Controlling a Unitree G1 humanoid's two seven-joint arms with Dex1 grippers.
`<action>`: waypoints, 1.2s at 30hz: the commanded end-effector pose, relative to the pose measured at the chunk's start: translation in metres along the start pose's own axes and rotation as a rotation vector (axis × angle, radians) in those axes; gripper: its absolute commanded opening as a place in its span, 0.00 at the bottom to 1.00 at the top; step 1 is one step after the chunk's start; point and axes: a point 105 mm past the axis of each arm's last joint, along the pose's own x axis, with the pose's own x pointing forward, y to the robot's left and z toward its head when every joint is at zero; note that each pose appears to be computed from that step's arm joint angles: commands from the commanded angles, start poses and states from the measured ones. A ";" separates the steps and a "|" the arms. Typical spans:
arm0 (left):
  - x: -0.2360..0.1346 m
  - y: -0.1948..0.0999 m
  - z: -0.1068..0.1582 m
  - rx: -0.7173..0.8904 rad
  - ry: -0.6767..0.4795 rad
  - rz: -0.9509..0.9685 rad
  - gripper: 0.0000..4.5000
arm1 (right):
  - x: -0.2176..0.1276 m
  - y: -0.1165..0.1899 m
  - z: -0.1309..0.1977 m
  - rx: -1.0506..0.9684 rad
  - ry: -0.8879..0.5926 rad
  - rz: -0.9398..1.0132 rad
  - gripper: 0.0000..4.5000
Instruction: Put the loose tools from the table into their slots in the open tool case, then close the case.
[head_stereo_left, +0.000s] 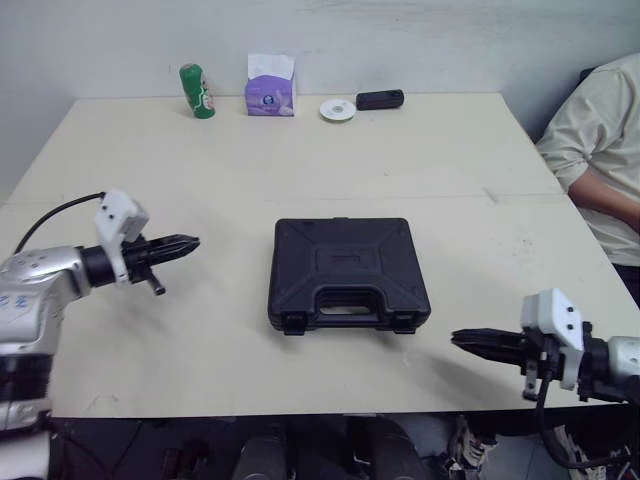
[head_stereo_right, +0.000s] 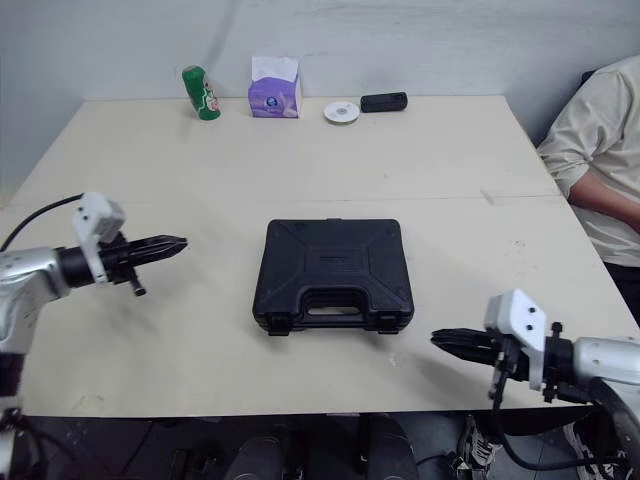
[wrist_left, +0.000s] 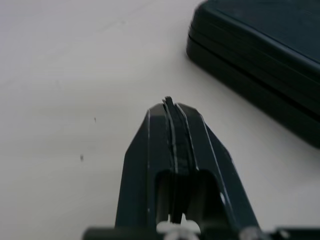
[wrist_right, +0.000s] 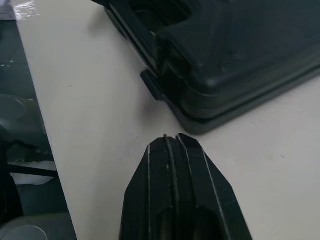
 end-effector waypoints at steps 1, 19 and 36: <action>0.029 0.008 0.013 0.030 -0.012 -0.028 0.00 | 0.017 0.004 -0.001 -0.034 -0.004 0.039 0.01; 0.133 -0.002 0.021 0.147 0.009 -0.056 0.00 | 0.047 -0.003 -0.012 -0.103 0.016 0.064 0.01; 0.136 -0.031 0.013 0.150 -0.025 -0.270 0.00 | 0.045 -0.042 -0.013 -0.130 0.043 -0.071 0.01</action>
